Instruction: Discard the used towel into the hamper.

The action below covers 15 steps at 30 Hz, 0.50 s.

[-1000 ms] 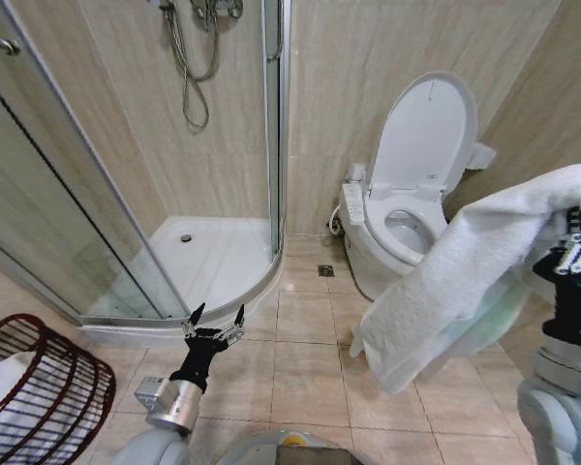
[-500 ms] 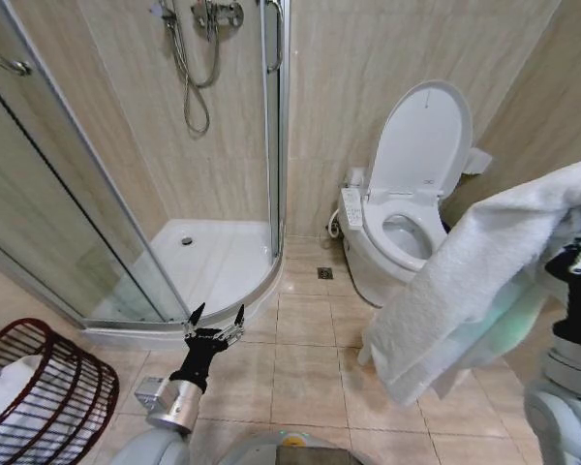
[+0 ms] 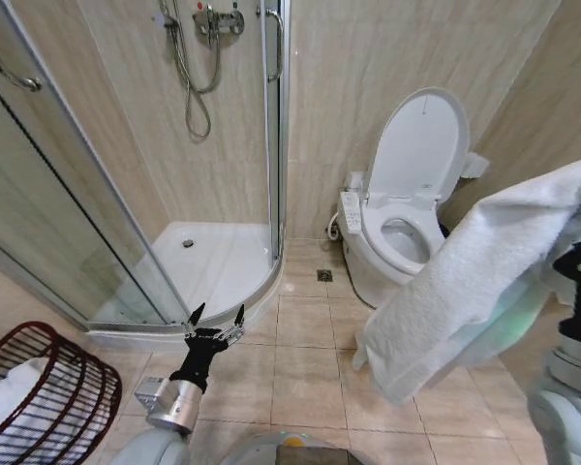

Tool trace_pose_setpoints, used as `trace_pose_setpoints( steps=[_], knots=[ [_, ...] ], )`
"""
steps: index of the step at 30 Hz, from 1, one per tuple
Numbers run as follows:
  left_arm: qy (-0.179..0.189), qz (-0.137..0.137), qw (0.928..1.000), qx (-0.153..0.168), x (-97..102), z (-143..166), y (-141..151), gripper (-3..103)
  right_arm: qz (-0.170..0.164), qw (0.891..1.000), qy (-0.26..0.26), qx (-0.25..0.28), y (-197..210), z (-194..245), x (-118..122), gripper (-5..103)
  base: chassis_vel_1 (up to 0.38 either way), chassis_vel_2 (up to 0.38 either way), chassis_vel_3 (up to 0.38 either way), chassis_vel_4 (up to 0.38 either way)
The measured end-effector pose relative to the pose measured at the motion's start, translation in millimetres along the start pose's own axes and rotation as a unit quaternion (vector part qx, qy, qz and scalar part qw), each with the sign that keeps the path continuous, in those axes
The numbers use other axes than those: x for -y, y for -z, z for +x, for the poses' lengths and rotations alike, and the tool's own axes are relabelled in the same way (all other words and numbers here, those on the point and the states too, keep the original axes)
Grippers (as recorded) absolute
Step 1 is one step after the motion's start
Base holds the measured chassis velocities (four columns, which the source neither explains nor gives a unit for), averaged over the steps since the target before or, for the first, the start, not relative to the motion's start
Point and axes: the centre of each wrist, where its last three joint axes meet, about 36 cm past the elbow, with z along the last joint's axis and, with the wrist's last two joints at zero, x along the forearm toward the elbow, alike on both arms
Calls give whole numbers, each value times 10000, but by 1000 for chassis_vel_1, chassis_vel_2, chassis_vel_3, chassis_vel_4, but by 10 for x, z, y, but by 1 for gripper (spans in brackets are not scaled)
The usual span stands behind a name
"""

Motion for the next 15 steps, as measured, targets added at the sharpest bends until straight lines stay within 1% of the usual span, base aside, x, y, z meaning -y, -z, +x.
trace_pose_setpoints(
  steps=[15],
  knots=[
    [0,0,10000,0,0,0,0,100,-63,10000,51,-9,-7,1,-8,2,0,0,0,0]
  ],
)
